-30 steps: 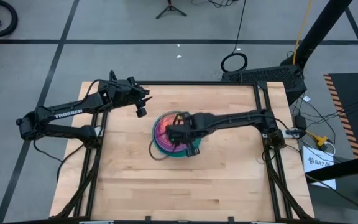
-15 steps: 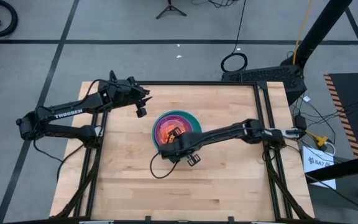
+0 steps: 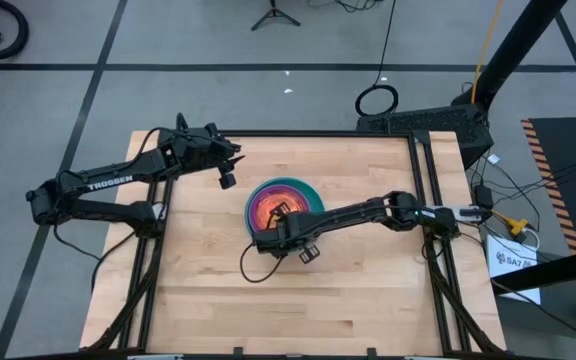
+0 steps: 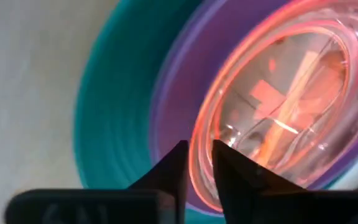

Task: Stack plastic plates
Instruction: Stack the orange plate on the pink plate, then return to Home Position

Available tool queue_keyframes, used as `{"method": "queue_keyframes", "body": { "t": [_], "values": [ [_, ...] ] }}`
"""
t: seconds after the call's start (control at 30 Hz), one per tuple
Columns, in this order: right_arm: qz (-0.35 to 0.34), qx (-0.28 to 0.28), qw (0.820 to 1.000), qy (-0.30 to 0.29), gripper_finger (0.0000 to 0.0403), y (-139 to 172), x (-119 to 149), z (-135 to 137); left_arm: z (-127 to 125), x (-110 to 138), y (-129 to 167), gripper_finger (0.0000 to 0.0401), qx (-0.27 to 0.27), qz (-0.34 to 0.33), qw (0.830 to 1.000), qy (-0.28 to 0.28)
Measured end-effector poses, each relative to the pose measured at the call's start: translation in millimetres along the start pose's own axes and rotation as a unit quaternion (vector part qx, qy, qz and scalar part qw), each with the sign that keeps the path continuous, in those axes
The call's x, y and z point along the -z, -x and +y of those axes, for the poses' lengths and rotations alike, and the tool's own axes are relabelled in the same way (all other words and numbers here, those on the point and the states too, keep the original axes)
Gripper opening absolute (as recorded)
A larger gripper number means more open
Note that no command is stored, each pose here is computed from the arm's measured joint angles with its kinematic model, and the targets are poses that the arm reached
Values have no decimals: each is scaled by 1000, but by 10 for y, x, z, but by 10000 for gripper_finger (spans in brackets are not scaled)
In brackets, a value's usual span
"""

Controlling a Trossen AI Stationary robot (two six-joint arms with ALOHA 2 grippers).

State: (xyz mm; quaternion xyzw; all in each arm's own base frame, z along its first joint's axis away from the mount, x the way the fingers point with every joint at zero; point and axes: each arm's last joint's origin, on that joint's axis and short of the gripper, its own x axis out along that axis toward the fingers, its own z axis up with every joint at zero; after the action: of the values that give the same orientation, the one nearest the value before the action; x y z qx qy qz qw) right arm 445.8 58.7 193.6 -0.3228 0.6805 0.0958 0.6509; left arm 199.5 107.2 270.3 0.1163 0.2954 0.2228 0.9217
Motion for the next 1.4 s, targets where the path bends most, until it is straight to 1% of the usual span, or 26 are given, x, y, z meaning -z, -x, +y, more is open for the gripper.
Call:
{"method": "queue_keyframes", "body": {
  "t": [0.17, 0.27, 0.37, 0.5, 0.6, 0.7, 0.83, 0.93, 1.07, 1.23, 1.4],
  "values": [
    [6, 28, 1000, -10, 112, -14, 12, -59, 0, 0, 0, 147, 0, 0, 1000, 0],
    [20, 42, 999, -20, 133, -18, 37, -83, 0, 1, 0, 147, 0, 0, 1000, 0],
    [45, 48, 997, -38, 142, -4, 100, -92, -5, 10, 0, 147, 3, 5, 1000, 0],
    [62, 38, 992, -98, 139, 82, 244, -162, -21, 6, 25, 147, 35, -6, 999, 1],
    [26, 53, 990, -130, 134, 227, 331, -228, -31, -15, 102, 147, 69, -28, 997, 8],
    [-35, 57, 988, -137, 133, 253, 458, -202, -46, -24, 224, 147, 89, -39, 995, 24],
    [-96, 83, 981, -147, 133, 174, 818, -31, -97, -21, 433, 147, 103, -49, 992, 45],
    [-160, 115, 964, -178, 132, 120, 1127, 99, -189, 41, 540, 147, 115, -83, 988, 54],
    [-223, 153, 940, -208, 132, 97, 1527, 291, -319, 226, 624, 147, 133, -103, 984, 63],
    [-294, 189, 901, -257, 132, 111, 2013, 498, -433, 422, 758, 147, 158, -124, 976, 89],
    [-354, 217, 861, -292, 132, 162, 2402, 706, -511, 600, 913, 147, 180, -155, 967, 92]
  ]
}}
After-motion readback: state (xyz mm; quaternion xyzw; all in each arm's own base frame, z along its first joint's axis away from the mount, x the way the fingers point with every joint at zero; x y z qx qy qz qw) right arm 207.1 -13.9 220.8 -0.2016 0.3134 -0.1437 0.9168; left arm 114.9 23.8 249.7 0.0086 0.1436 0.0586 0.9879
